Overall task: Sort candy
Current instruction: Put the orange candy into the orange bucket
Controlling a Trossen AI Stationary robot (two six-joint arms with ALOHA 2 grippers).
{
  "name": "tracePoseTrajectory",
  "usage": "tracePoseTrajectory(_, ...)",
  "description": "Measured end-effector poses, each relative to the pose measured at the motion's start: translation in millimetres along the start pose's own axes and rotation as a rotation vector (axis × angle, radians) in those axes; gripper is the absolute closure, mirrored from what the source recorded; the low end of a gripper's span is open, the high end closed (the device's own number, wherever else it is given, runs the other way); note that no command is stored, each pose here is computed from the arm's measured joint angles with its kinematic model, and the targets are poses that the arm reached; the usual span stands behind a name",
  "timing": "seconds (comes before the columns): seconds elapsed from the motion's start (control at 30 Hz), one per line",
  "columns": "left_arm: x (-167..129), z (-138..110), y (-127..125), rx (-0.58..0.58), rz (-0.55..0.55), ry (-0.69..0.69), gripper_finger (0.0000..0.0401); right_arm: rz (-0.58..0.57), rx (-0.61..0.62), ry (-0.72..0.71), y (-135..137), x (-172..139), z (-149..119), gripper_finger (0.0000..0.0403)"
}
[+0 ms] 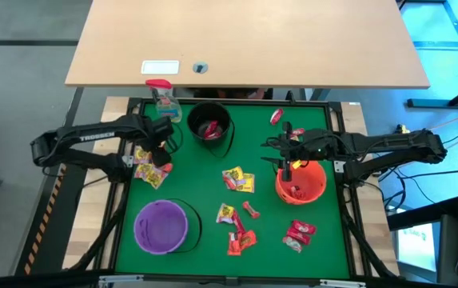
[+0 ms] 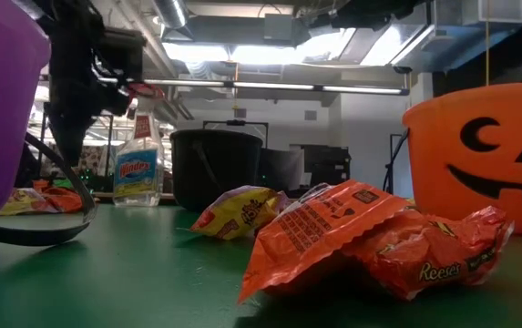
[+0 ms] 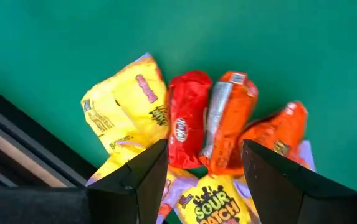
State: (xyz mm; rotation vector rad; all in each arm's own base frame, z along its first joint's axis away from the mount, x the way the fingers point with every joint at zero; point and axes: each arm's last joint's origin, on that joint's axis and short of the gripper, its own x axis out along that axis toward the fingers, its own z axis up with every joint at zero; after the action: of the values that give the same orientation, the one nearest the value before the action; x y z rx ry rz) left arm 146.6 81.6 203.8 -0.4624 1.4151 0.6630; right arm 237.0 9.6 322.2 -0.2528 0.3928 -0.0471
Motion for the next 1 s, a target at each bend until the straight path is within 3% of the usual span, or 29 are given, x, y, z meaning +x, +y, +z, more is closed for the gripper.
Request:
tracePoseTrajectory(0.3,24.8,18.8,8.4,-0.141,0.034,0.073,0.0207,0.0,0.0,0.0,0.0,0.0,0.0,0.0219)
tracePoseTrajectory(0.47,24.6,21.1,2.6,-0.079,0.006,0.044,0.0207,0.0,0.0,0.001,0.0,0.0,-0.1,0.0219)
tracePoseTrajectory(1.0,37.3,16.5,-21.2,0.054,0.012,0.165,0.0207,-0.001,0.0,0.001,0.0,0.0,-0.1,0.0219)
